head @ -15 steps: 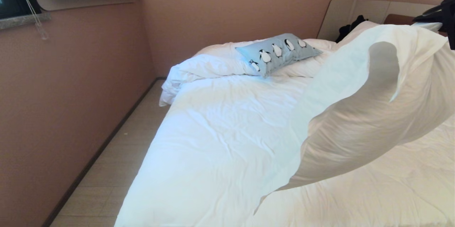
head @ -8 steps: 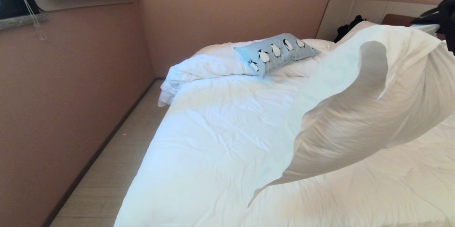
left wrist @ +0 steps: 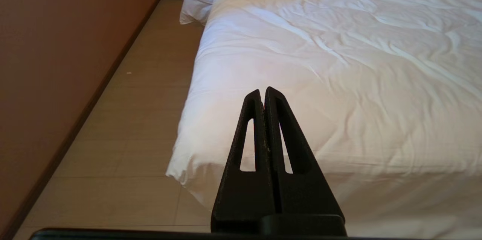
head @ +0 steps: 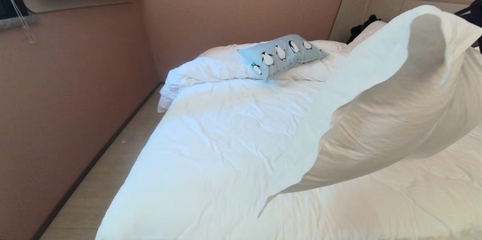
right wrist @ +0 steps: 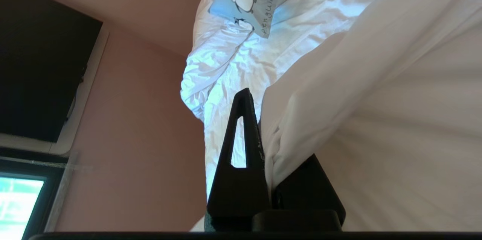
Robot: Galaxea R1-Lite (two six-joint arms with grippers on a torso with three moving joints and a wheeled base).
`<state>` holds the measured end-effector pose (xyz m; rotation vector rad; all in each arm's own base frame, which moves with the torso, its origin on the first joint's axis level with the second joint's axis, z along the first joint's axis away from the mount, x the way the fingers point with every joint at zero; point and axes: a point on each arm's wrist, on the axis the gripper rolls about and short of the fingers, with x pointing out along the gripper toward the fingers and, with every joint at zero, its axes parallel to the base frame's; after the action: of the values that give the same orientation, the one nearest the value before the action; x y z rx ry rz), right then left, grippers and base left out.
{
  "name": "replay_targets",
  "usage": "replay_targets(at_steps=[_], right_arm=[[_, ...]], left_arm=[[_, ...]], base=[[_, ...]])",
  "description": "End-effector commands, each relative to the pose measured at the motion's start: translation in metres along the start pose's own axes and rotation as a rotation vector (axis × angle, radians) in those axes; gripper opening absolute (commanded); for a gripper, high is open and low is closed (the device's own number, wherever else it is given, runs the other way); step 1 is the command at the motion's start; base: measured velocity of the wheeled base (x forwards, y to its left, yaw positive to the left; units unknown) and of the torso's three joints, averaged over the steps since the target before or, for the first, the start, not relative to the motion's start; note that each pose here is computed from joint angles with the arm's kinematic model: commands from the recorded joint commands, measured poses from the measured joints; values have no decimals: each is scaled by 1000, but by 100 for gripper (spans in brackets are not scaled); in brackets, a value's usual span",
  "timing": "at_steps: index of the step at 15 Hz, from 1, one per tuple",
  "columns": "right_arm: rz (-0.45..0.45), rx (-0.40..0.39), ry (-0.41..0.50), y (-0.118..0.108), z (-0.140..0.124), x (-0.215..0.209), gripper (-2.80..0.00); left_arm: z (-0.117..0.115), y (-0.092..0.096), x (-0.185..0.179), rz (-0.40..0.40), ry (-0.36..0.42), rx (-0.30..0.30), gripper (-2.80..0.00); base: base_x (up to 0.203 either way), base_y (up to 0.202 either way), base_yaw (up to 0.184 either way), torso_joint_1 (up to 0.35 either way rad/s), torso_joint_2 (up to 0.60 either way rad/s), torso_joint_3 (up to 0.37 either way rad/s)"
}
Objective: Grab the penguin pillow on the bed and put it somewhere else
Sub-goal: Move to the head of the bed
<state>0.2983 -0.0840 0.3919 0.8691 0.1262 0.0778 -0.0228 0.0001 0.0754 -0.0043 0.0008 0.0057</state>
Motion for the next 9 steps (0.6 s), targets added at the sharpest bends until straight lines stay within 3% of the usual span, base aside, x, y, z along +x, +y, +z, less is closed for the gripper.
replay_targets(at_steps=[1,9], right_arm=[[-1,5,0,-1,1,0,-280],[-9,2,-22,-6,6,-1,-280]], left_arm=[[0,0,0,0,-1,0,-280],[0,0,0,0,1,0,-280]], base=[[0,-196,0,5,0,2],[0,-194,-1,3,2,2]])
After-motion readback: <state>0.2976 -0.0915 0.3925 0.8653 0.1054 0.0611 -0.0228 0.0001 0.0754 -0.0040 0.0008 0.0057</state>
